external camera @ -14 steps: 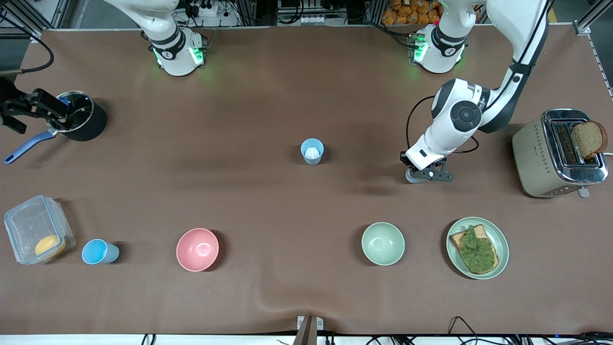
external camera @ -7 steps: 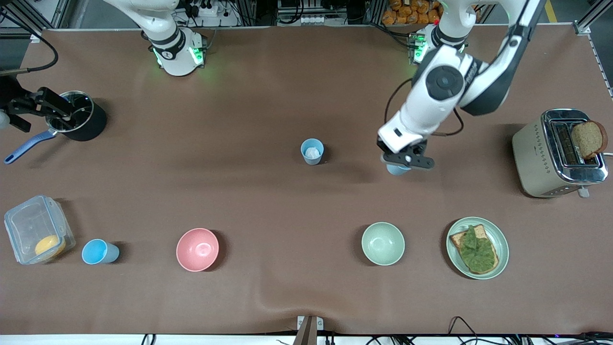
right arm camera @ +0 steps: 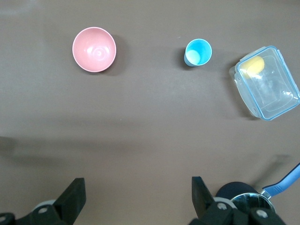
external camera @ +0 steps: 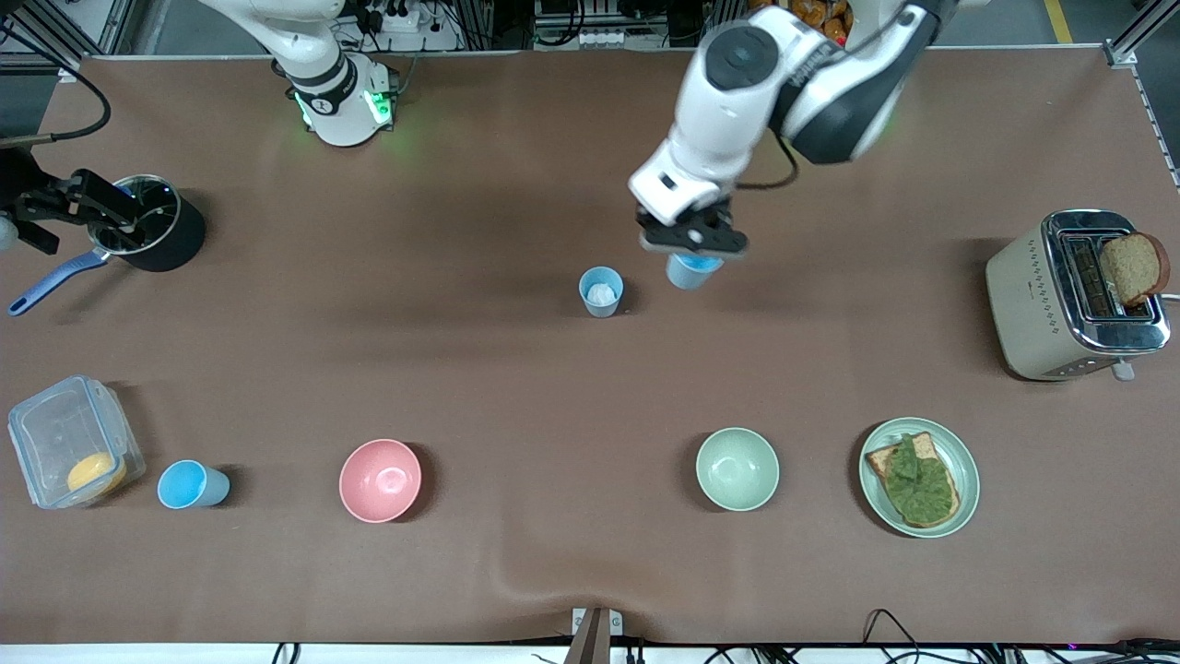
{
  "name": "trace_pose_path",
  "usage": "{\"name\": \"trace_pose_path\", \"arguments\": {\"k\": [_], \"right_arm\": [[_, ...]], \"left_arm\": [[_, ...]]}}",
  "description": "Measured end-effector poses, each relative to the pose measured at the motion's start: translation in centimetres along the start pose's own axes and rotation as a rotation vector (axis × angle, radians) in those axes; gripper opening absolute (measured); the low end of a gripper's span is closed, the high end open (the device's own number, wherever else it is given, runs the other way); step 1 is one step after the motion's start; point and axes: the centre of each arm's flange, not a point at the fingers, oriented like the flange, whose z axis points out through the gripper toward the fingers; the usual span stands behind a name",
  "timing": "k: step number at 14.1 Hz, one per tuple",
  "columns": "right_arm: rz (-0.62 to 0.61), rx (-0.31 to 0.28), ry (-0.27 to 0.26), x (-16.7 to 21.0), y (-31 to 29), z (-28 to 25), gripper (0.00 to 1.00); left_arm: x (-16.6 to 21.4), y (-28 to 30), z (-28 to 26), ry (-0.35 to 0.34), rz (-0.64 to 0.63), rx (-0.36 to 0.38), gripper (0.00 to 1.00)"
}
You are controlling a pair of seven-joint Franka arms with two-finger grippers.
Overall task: Stack blue cups with both arms
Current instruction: 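Carry the blue cup with the left gripper over the placed cup, then lower the held cup into the placed blue cup with the left gripper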
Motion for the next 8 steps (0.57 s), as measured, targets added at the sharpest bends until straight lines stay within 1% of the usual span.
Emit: {"name": "trace_pose_path", "arguments": {"k": [2, 4, 8], "right_arm": [[-0.002, -0.001, 0.007, 0.0, -0.1, -0.1, 1.0], [-0.001, -0.001, 0.008, 0.0, -0.1, -0.2, 1.0], [0.002, -0.003, 0.01, -0.4, 0.0, -0.5, 1.0]], "left_arm": [[-1.2, 2.5, -0.1, -0.006, 0.018, -0.014, 0.03], [-1.4, 4.3, 0.7, -0.023, 0.013, -0.027, 0.03], [0.4, 6.0, 3.8, -0.067, -0.003, -0.037, 0.03]]}}
